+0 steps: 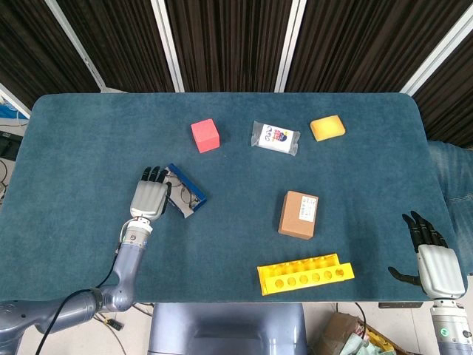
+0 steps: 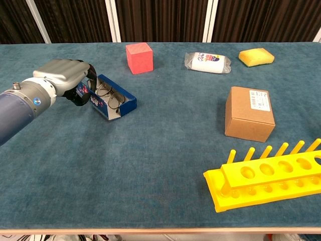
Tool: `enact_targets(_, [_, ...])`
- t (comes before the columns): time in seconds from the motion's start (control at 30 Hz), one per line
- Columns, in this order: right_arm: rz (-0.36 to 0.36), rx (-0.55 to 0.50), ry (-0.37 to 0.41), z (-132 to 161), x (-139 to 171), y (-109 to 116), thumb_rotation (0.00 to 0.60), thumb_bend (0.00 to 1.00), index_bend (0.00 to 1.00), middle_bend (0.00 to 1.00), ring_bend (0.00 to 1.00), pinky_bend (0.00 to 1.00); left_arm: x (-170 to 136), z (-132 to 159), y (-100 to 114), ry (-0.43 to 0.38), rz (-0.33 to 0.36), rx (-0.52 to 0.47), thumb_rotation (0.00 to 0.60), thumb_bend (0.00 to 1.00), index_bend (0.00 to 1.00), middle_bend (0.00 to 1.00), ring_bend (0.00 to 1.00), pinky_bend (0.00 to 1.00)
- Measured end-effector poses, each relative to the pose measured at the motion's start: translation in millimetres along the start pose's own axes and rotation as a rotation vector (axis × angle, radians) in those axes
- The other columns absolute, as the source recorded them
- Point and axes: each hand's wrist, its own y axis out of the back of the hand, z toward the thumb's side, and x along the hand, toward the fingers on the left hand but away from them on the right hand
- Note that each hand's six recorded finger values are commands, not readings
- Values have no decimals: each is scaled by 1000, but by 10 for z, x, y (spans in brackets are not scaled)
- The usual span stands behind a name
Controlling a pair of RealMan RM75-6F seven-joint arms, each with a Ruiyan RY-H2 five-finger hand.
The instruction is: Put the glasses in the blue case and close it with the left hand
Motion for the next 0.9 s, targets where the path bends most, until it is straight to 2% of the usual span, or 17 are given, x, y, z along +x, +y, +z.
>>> enact_targets(0.2, [-2, 1, 1, 4, 0, -1, 600, 111, 0, 0, 91, 187, -21, 32, 55, -4, -6, -2, 600, 509, 587, 173, 63, 90])
enact_targets(0.57, [-3, 2, -1, 2, 1, -2, 600, 113, 0, 0, 90, 187, 61, 249, 277, -11, 18, 29, 600, 509, 587, 170, 50, 80])
enact_targets(0.9, [1, 5, -5, -4, 2, -7, 600, 113, 0, 0, 91, 187, 207, 351, 311, 29, -9, 62, 600, 508, 586, 170, 50, 81])
